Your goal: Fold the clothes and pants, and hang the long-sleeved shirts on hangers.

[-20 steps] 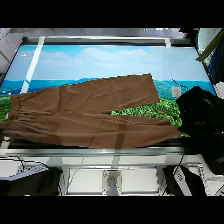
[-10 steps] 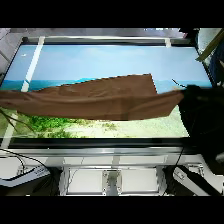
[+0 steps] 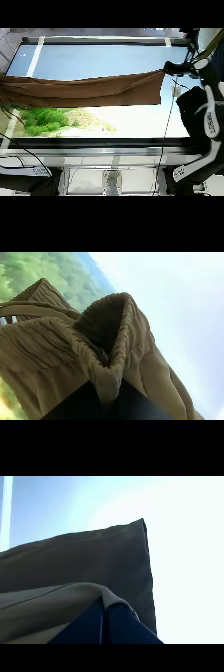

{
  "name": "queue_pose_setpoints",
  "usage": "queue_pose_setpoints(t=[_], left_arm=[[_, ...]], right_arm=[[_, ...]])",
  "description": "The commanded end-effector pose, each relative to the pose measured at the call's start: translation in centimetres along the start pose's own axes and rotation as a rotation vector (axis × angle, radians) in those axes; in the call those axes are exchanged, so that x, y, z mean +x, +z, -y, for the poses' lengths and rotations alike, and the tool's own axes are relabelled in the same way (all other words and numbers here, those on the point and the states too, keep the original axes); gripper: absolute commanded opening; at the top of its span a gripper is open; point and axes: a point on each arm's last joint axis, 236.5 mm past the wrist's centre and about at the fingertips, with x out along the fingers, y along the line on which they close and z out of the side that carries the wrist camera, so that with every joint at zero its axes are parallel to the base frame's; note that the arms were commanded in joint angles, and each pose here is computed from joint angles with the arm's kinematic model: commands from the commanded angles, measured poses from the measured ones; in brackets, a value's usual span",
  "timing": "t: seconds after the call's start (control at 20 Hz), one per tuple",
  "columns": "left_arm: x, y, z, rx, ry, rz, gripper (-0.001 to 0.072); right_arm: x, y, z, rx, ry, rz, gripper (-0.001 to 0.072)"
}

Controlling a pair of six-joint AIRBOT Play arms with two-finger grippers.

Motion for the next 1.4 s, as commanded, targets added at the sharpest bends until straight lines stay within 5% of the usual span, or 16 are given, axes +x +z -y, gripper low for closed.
queue_pose_setpoints(t=[0.0,0.25,0.3,0.35,0.4,0.45,0.6,0.8,1.0,1.1,1.35], left_arm=[[3.8,-0.2,-0.7,-0.028,0.012,0.031,0.0014],[6.6,-1.4,-1.4,-0.026,0.022,0.019,0.0026],[6.6,-1.5,-1.3,-0.025,0.022,0.018,0.0163],[6.3,-1.2,-1.2,-0.021,0.019,0.023,0.0503],[5.7,-0.8,-0.8,-0.018,0.014,0.033,0.0684],[4.7,0.1,-0.6,-0.018,0.009,0.056,0.0683],[-0.7,3.9,1.6,0.000,-0.029,0.167,0.0585],[-8.5,5.5,8.5,0.213,-0.122,0.276,0.0586],[-11.2,-2.2,18.1,0.648,-0.263,0.163,0.0586],[-11.1,-7.0,22.1,0.792,-0.346,0.094,0.0587],[-11.4,-16.5,29.7,1.000,-0.520,0.016,0.0586]], right_arm=[[5.8,1.3,1.1,0.056,-0.013,0.061,0.0013],[9.8,0.5,0.3,0.096,0.000,0.056,0.0015],[9.9,0.3,-0.1,0.089,0.003,0.052,0.0016],[9.7,0.5,-0.4,0.087,0.008,0.054,0.0057],[9.3,0.9,-0.6,0.081,0.016,0.045,0.0221],[8.5,1.3,-0.8,0.075,0.027,0.028,0.0411],[4.7,1.4,0.5,0.023,0.017,-0.094,0.0410],[1.9,-3.9,5.0,0.180,-0.041,-0.332,0.0411],[1.4,-9.3,7.2,0.264,0.007,-0.520,0.0499],[2.1,-9.9,6.8,0.255,0.053,-0.533,0.0601],[4.0,-11.0,6.3,0.259,0.088,-0.546,0.0600]])
